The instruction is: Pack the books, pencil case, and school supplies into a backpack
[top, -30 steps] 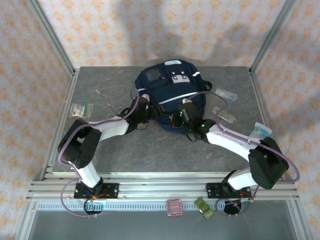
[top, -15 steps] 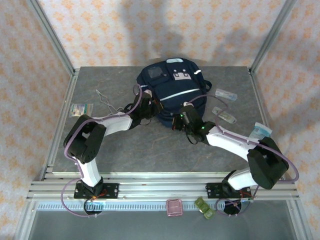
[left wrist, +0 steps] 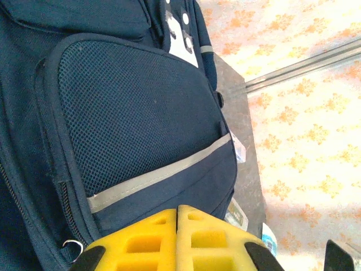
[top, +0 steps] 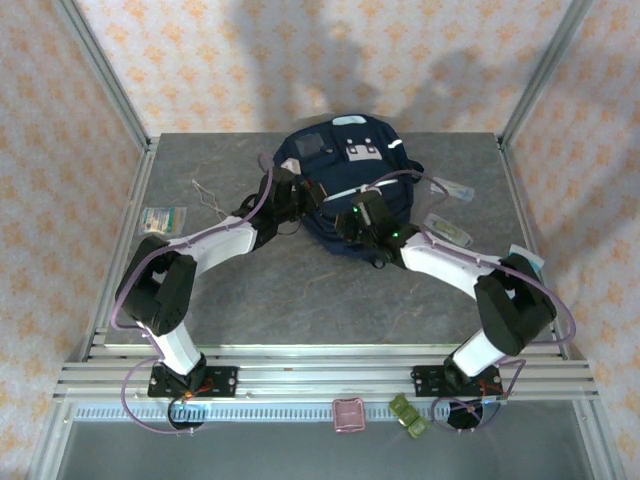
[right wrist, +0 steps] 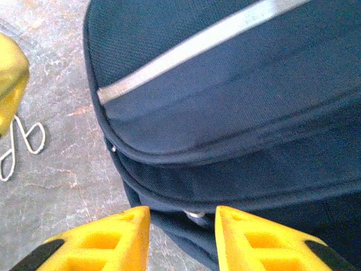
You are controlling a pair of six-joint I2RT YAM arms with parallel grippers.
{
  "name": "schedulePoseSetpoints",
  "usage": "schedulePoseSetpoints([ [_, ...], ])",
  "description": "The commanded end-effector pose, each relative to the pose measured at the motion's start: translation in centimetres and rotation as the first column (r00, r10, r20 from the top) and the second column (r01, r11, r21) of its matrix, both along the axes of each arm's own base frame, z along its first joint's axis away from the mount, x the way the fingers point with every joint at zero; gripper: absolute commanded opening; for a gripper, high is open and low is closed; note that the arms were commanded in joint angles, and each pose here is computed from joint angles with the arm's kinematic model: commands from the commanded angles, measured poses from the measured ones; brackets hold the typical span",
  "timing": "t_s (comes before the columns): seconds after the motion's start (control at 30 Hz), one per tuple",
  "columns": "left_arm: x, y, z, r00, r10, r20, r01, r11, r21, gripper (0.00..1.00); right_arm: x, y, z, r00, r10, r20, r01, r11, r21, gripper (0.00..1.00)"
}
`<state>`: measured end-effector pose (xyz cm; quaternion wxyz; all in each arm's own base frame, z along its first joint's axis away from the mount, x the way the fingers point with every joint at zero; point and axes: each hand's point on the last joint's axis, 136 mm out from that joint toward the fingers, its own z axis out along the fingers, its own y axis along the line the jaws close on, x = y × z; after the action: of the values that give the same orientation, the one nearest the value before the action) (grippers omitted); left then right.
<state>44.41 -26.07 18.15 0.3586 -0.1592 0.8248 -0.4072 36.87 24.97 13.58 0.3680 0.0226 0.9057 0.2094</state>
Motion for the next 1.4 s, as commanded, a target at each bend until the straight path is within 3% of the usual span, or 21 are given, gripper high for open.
schedulePoseSetpoints([
  [0.0,0.6,-0.3,2.9,0.998,-0.007,0.059,0.01,0.999,-0.05,0.0,1.2,0.0,0.2,1.0,-0.017,0.016,0.018,0.999,-0.039,0.35],
  [0.13,0.2,-0.1,2.1,0.999,-0.009,0.031,0.01,0.999,-0.038,0.04,0.5,-0.5,-1.3,0.999,-0.025,-0.022,0.024,0.998,-0.057,0.36],
  [0.2,-0.8,0.5,0.5,1.0,0.011,-0.008,-0.011,1.0,-0.021,0.36,0.0,-1.1,-1.5,0.999,-0.041,-0.019,0.04,0.998,-0.052,0.36],
  [0.23,-1.2,0.8,-0.2,1.0,0.021,-0.02,-0.021,1.0,-0.019,0.45,-0.2,-1.4,-1.5,0.999,-0.05,-0.016,0.049,0.998,-0.047,0.36],
  [0.3,-2.1,1.1,-1.9,0.999,0.026,-0.041,-0.027,0.999,-0.021,0.52,-0.5,-2.0,-1.1,0.998,-0.064,-0.002,0.064,0.998,-0.025,0.36],
  [0.63,-0.5,1.4,-5.0,0.995,0.077,-0.059,-0.075,0.997,0.035,0.59,-1.0,-2.4,-0.1,0.997,-0.076,0.016,0.075,0.997,0.028,0.35],
  [0.77,-0.5,2.5,-6.2,0.985,0.156,-0.073,-0.158,0.987,-0.016,0.59,-1.1,-2.5,0.3,0.997,-0.074,0.024,0.073,0.996,0.041,0.35],
  [0.9,-1.4,4.3,-5.5,0.971,0.239,-0.017,-0.239,0.964,-0.119,0.6,-1.3,-2.4,0.6,0.997,-0.068,0.031,0.066,0.997,0.05,0.35],
  [1.07,-0.5,4.2,-5.6,0.975,0.222,-0.001,-0.219,0.961,-0.169,0.56,-1.3,-2.2,0.8,0.998,-0.058,0.038,0.055,0.997,0.062,0.35],
  [1.37,1.4,4.2,-6.2,0.977,0.212,-0.011,-0.211,0.965,-0.155,0.52,-1.9,-2.7,0.6,0.997,-0.068,0.035,0.065,0.996,0.067,0.34],
])
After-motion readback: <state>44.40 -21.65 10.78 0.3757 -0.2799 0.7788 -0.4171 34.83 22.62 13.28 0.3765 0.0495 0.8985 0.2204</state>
